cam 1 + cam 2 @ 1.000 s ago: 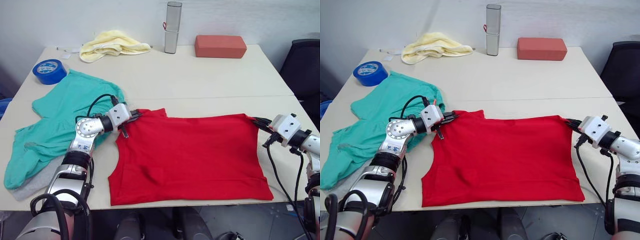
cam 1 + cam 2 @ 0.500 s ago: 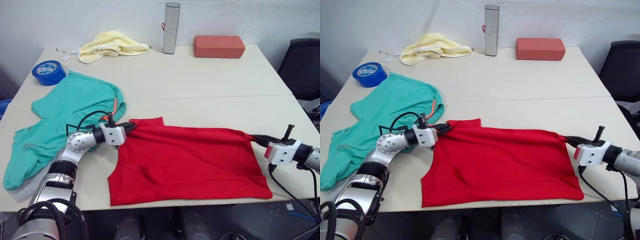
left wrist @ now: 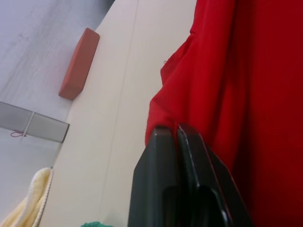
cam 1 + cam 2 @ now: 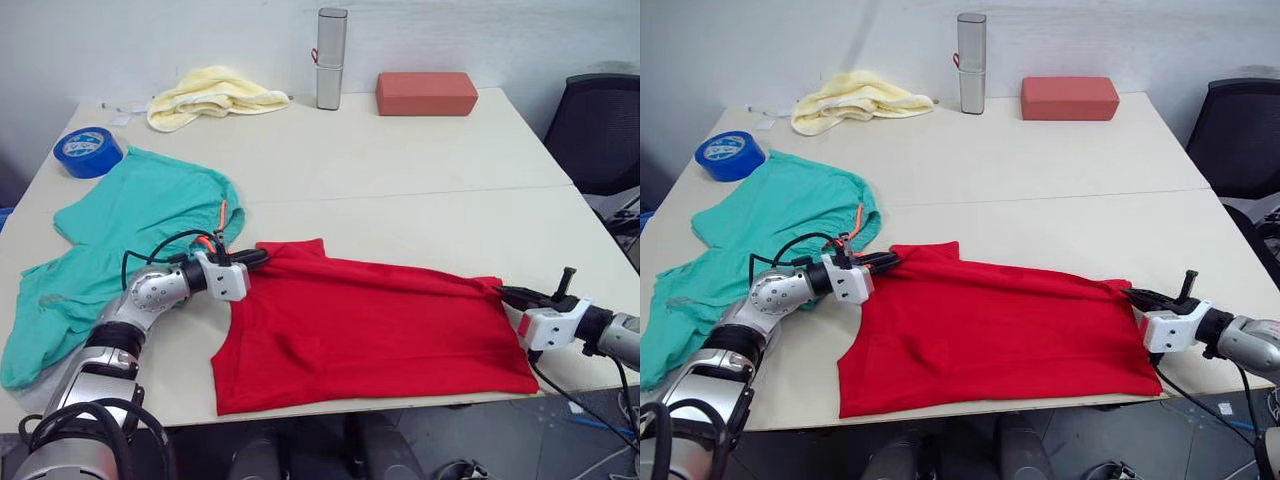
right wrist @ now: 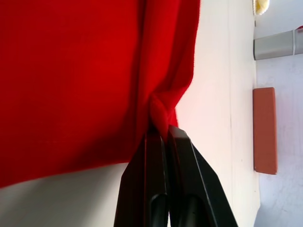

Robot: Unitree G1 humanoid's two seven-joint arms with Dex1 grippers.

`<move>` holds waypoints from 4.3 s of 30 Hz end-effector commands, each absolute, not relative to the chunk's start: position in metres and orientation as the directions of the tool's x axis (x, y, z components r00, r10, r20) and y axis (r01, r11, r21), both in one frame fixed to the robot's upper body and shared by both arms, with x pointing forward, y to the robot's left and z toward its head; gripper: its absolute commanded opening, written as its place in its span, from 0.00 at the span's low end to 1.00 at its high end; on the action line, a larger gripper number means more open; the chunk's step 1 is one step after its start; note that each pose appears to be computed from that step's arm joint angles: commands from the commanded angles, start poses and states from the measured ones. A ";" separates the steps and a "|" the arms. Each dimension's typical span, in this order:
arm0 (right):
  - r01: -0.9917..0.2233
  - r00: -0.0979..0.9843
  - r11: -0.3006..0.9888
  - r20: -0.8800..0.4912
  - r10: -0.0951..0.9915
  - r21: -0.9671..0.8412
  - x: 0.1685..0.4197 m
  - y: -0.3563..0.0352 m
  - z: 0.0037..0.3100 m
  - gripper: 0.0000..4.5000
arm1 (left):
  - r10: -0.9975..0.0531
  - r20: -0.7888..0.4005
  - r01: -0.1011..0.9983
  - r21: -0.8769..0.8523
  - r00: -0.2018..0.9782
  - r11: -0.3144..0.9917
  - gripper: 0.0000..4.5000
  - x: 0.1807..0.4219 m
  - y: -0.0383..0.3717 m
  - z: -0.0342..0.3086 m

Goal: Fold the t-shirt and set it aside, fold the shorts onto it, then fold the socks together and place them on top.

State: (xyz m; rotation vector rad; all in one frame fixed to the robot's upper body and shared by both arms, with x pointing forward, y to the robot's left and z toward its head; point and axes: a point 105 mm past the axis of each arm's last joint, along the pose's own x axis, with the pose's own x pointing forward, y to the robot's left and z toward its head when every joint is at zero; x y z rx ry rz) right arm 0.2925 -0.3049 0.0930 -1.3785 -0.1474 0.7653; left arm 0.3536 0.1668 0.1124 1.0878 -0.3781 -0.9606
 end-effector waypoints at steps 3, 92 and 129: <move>-0.435 0.753 0.033 -0.343 0.561 -0.900 0.282 -0.316 0.097 0.14 | -0.811 -0.228 0.538 0.834 0.539 0.123 0.42 0.345 0.179 0.109; -0.651 0.673 0.329 -0.320 0.666 -0.684 0.312 -0.299 0.129 0.00 | -0.870 -0.052 0.804 0.413 0.490 0.428 0.01 0.372 0.148 0.141; -0.501 0.715 0.062 -0.372 0.591 -0.864 0.269 -0.308 0.085 0.10 | -0.927 -0.214 0.674 0.736 0.308 0.054 0.21 0.316 0.156 0.103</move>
